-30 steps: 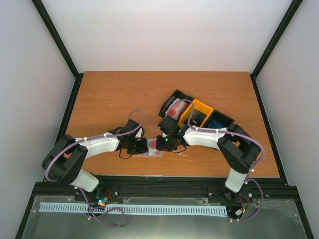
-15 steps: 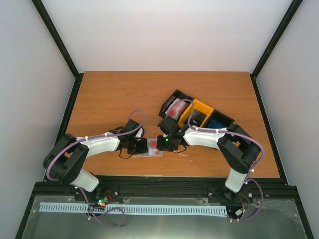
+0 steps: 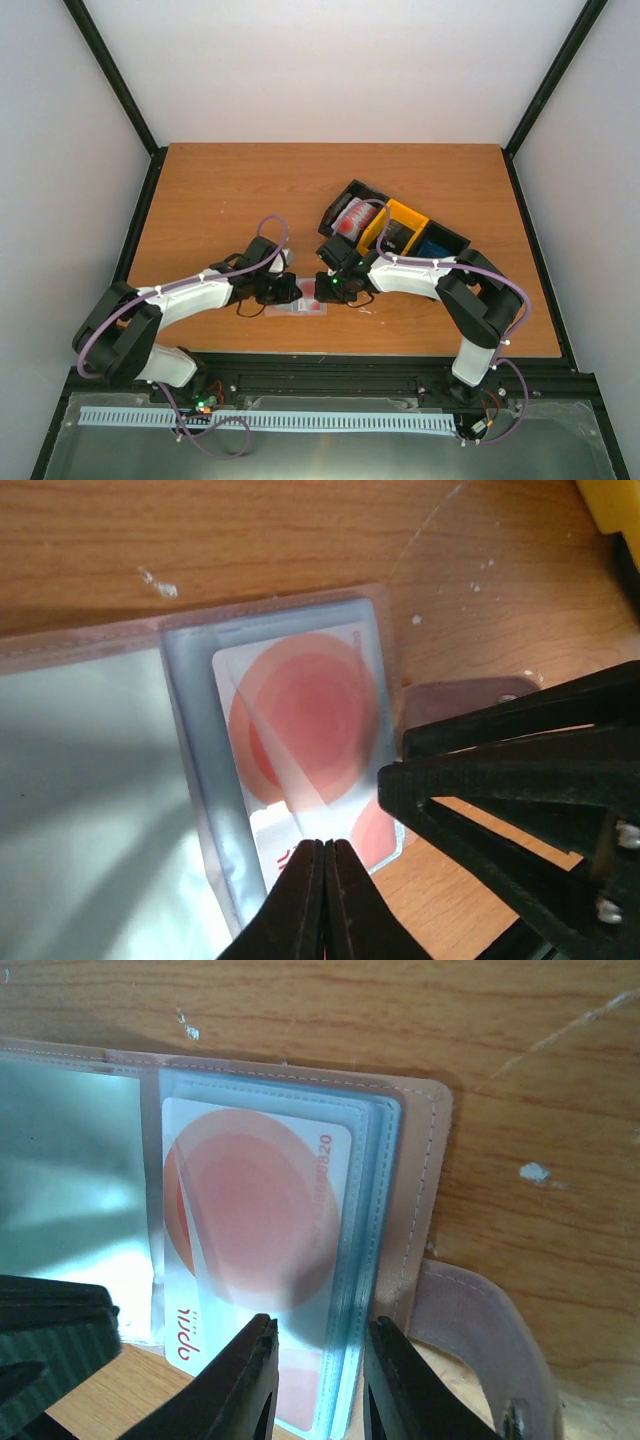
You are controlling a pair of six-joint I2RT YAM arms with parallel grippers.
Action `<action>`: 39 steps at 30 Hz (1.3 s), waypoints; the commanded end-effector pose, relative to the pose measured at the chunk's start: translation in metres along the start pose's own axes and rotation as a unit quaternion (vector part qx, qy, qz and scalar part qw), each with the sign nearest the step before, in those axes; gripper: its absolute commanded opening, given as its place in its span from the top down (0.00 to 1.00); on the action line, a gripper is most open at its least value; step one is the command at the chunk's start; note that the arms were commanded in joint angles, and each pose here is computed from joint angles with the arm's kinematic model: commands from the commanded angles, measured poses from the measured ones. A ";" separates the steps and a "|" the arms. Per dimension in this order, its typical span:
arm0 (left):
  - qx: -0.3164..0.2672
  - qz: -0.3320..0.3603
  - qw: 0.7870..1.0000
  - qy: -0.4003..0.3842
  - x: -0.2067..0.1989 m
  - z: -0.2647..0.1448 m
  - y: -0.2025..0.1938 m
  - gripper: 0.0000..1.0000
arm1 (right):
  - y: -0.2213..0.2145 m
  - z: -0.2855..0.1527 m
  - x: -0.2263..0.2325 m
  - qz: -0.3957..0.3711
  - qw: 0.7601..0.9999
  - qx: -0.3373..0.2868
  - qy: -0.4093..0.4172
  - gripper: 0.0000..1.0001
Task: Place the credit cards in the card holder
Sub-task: Insert the credit card into the card holder.
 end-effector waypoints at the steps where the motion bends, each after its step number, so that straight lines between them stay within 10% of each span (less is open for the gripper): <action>1: 0.021 0.004 1.000 -0.010 0.003 0.011 -0.008 0.95 | 0.001 -0.008 0.010 -0.004 1.000 -0.012 0.015 0.74; 39: 0.042 -0.019 0.997 0.068 0.017 0.015 -0.013 0.96 | -0.004 -0.012 0.029 -0.033 0.992 0.036 0.113 0.74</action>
Point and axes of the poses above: each gripper's point midway between its finger pads, its own z axis out along the fingers, its own x axis along the line the jaws close on, y = z × x, the point moved 10 cm from there along -z, back along the fingers, and after that the axes turned 14 degrees about z, right-handed, at the moved point
